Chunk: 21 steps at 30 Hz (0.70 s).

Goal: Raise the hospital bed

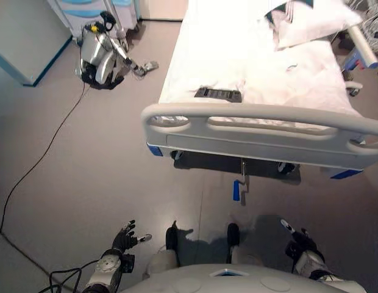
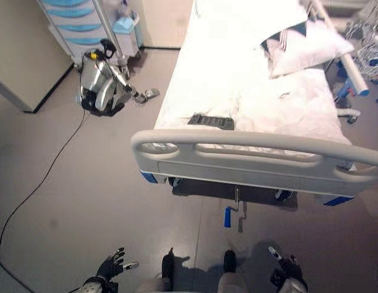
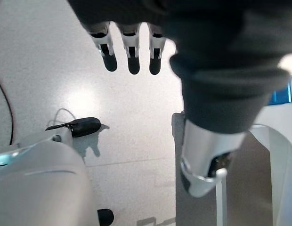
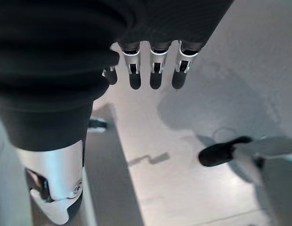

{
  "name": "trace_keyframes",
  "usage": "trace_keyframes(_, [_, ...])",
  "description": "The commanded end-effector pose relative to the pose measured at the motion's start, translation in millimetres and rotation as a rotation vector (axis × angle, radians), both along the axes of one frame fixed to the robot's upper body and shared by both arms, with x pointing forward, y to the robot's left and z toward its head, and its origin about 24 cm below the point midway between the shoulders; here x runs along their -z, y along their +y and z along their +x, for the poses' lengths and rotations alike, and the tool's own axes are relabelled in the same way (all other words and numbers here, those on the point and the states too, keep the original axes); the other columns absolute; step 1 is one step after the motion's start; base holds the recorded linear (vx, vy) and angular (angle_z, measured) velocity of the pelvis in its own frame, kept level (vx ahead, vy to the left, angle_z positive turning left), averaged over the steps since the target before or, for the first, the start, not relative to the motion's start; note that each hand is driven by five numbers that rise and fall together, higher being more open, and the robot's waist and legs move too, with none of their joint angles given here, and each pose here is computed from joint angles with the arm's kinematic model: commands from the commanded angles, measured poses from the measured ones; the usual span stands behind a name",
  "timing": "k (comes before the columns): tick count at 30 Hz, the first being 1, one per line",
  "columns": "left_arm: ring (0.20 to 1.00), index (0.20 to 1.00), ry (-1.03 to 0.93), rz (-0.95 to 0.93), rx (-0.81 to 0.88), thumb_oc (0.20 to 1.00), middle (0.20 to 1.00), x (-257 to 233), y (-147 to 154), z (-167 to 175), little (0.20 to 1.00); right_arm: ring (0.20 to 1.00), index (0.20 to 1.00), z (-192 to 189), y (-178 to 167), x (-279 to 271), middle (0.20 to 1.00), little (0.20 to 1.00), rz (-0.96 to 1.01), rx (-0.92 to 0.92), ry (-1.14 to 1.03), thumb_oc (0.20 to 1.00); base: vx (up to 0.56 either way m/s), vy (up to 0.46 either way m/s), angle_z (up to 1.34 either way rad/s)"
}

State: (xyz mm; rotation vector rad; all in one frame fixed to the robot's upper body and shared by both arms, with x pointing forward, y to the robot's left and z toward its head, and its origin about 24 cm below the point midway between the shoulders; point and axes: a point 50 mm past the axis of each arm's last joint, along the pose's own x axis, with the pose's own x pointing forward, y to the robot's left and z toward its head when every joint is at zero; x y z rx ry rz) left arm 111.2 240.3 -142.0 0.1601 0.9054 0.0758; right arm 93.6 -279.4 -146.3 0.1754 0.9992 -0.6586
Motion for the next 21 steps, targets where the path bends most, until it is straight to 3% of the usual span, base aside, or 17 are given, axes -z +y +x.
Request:
trace_keyframes(1, [1.0,1.0,-0.057,0.06,0.009,1.0,1.0,-8.5,8.7,20.4,1.0,1.0,1.0,17.8,5.9,-3.2,1.0,1.0,-0.012,-0.1,-0.026,1.0,0.0,0.0,0.0])
trace_keyframes(10, [1.0,1.0,0.019,0.073,0.03,1.0,1.0,0.7,0.3,8.5,1.0,1.0,1.0,5.8,32.7,7.7,1.0,1.0,-0.002,-0.293,0.063,1.0,0.0,-0.005,-0.01])
trace_keyframes(21, [1.0,1.0,0.063,0.101,0.088,1.0,1.0,7.0,-13.3,5.6,1.0,1.0,1.0,-5.8,33.1,11.0,1.0,1.0,-0.027,-0.347,0.128,1.0,-0.01,0.009,-0.03])
